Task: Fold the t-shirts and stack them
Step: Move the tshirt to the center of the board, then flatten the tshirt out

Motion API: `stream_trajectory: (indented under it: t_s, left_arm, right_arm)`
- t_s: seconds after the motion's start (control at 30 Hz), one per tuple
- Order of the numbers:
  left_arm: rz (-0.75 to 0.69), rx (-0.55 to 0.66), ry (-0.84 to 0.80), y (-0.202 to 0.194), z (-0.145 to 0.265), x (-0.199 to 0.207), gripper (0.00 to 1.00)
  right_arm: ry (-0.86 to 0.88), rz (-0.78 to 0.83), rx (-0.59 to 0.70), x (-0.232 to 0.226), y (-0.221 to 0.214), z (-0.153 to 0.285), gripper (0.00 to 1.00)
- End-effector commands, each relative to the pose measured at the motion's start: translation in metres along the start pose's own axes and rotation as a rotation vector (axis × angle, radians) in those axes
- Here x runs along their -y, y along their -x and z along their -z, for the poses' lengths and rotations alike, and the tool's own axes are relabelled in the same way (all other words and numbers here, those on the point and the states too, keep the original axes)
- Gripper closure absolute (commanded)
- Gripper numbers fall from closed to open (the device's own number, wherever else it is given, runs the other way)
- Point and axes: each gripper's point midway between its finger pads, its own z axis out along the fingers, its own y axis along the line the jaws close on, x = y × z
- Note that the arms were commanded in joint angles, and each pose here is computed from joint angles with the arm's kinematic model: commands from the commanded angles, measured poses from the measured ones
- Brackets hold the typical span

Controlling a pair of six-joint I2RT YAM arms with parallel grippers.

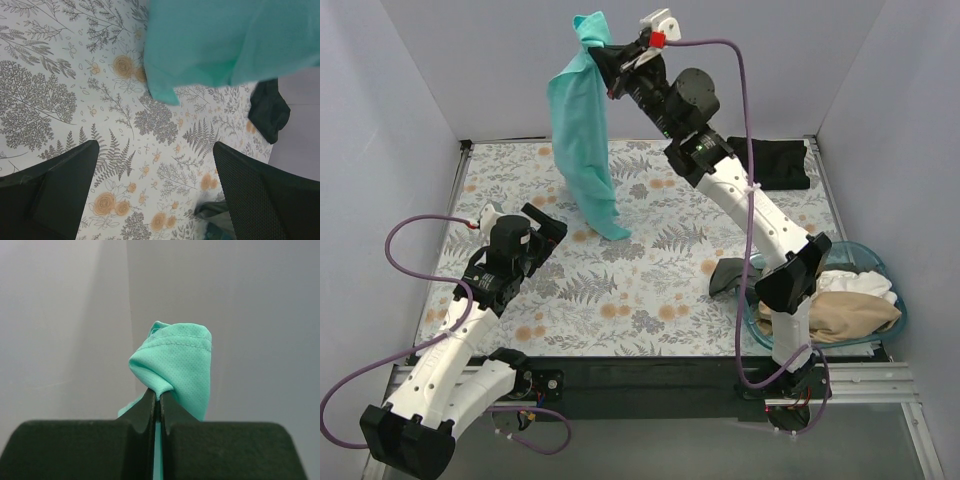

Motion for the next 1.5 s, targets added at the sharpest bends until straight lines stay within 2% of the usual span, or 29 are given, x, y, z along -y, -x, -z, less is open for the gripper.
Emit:
stream_trajectory:
  t_s: [0.0,0.03,0.07,0.13,0.17,0.2,0.23,0.27,0.3,0.47,0.6,0.63,0.67,0.7,0.73,0.77,0.8,0.87,1.0,1.07,1.17,1.3,1.33,1.4,1.47]
  left_arm:
    - [0.002,0.003,0.055,-0.001,0.003,-0.016,0.02]
    - [0.000,0.004,0.064,-0.001,0.003,-0.018,0.02]
    - [-0.002,0.002,0.078,-0.002,0.002,-0.021,0.02]
    - [-0.006,0.000,0.090,-0.003,0.001,-0.023,0.02]
    - [-0.008,0.000,0.099,-0.003,-0.001,-0.025,0.02]
    - [-0.009,-0.001,0.107,-0.004,-0.002,-0.026,0.02]
    - [-0.009,-0.001,0.116,-0.005,-0.004,-0.028,0.02]
    - [-0.013,-0.004,0.131,-0.007,-0.009,-0.031,0.02]
    - [-0.016,-0.002,0.141,-0.008,-0.011,-0.033,0.02]
    - [-0.022,-0.051,0.155,-0.022,-0.032,-0.034,0.02]
    - [-0.034,-0.120,0.170,-0.038,-0.056,-0.032,0.02]
    - [-0.039,-0.144,0.178,-0.042,-0.065,-0.031,0.02]
    - [-0.048,-0.159,0.182,-0.045,-0.071,-0.031,0.02]
    - [-0.059,-0.171,0.186,-0.046,-0.076,-0.032,0.02]
    - [-0.065,-0.187,0.191,-0.049,-0.085,-0.031,0.02]
    - [-0.075,-0.209,0.182,-0.053,-0.088,-0.029,0.02]
    - [-0.087,-0.214,0.180,-0.053,-0.092,-0.028,0.02]
    - [-0.108,-0.235,0.179,-0.055,-0.099,-0.025,0.02]
    - [-0.117,-0.253,0.178,-0.059,-0.102,-0.027,0.02]
    - [-0.113,-0.256,0.164,-0.062,-0.101,-0.027,0.02]
    - [-0.113,-0.279,0.144,-0.068,-0.097,-0.029,0.02]
    - [-0.110,-0.310,0.136,-0.076,-0.091,-0.035,0.02]
    - [-0.111,-0.326,0.136,-0.080,-0.090,-0.038,0.02]
    - [-0.112,-0.334,0.137,-0.083,-0.087,-0.041,0.02]
    - [-0.112,-0.342,0.137,-0.085,-0.085,-0.044,0.02]
  right_arm:
    - [-0.305,0.174,0.116,0.052,0.048,0.026,0.99]
    - [-0.375,0.197,0.075,0.066,0.034,0.036,0.99]
    - [-0.489,0.241,-0.048,0.090,-0.009,0.062,0.99]
    - [-0.623,0.271,-0.135,0.116,-0.027,0.107,0.99]
    - [-0.661,0.276,-0.187,0.125,-0.045,0.127,0.99]
    - [-0.701,0.287,-0.335,0.141,-0.107,0.170,0.99]
    - [-0.723,0.274,-0.344,0.143,-0.103,0.192,0.99]
    - [-0.739,0.273,-0.441,0.150,-0.138,0.236,0.99]
    - [-0.751,0.280,-0.507,0.155,-0.163,0.258,0.99]
    - [-0.894,0.211,-0.661,0.187,-0.194,0.367,0.99]
    - [-0.890,0.174,-0.754,0.191,-0.209,0.407,0.99]
    - [-0.892,0.189,-0.772,0.192,-0.209,0.413,0.92]
    - [-0.901,0.199,-0.806,0.193,-0.212,0.421,0.80]
    - [-0.910,0.211,-0.822,0.194,-0.211,0.424,0.67]
    - [-0.940,0.224,-0.816,0.198,-0.203,0.423,0.36]
    - [-0.956,0.228,-0.824,0.199,-0.199,0.424,0.11]
    - [-0.967,0.225,-0.850,0.198,-0.198,0.428,0.02]
    - [-0.966,0.189,-0.825,0.195,-0.189,0.419,0.02]
    - [-0.761,0.032,-0.803,0.160,-0.200,0.386,0.02]
    - [-0.643,-0.008,-0.844,0.135,-0.221,0.369,0.02]
    - [-0.597,-0.019,-0.924,0.118,-0.255,0.349,0.02]
    - [-0.632,-0.072,-1.017,0.113,-0.310,0.335,0.02]
    - [-0.656,-0.098,-0.988,0.116,-0.310,0.320,0.02]
    - [-0.680,-0.103,-1.066,0.115,-0.339,0.325,0.03]
    - [-0.698,-0.089,-1.066,0.118,-0.346,0.310,0.05]
